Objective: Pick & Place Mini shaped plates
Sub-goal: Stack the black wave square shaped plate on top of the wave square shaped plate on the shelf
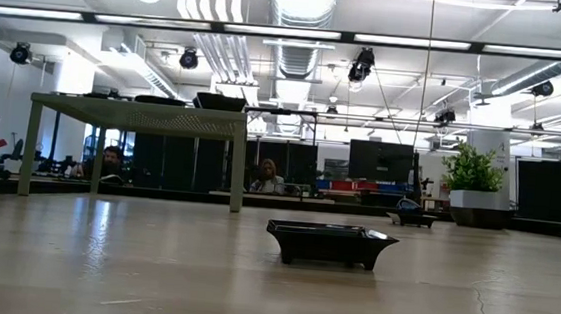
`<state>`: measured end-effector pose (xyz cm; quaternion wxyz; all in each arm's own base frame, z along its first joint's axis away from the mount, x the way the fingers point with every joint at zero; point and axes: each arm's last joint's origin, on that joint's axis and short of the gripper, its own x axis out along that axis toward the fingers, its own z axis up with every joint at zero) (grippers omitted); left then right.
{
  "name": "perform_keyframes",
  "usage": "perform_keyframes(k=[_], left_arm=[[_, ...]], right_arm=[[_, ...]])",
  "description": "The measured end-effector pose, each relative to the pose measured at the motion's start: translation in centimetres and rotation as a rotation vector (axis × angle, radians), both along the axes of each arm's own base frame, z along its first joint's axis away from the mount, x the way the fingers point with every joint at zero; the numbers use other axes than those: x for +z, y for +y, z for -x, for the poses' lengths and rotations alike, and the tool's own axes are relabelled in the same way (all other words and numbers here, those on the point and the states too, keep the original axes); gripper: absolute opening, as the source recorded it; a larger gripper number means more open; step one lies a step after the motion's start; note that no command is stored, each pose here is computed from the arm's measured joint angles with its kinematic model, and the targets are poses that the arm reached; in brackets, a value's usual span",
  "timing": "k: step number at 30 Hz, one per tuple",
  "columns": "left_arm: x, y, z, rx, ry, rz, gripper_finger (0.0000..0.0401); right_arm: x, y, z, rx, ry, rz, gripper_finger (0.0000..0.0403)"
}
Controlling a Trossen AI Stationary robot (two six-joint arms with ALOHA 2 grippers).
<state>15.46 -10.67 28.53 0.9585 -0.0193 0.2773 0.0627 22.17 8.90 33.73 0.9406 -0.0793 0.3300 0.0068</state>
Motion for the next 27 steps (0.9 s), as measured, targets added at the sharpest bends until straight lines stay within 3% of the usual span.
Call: perform_keyframes(k=[7, 12, 16, 27], left_arm=[[-1.2, -2.1, -0.4, -0.140, 0.120, 0.129, 0.0000], [-2.9, -4.0, -0.8, -0.177, 0.275, 0.275, 0.0000], [-3.8, -5.6, -0.8, -0.209, 0.375, 0.326, 0.0000], [-3.2, -8.9, -1.5, -0.190, 0.545, 0.229, 0.0000]], right_arm=[[-0.2, 0.0, 0.0, -0.008, 0.006, -0.007, 0.0059], [-0.8, 0.0, 0.0, -0.028, 0.013, -0.026, 0.0059], [-1.6, 0.1, -0.2, -0.024, 0.001, -0.028, 0.0059], [-2.0, 0.2, -0.5, -0.020, -0.021, -0.043, 0.0059]])
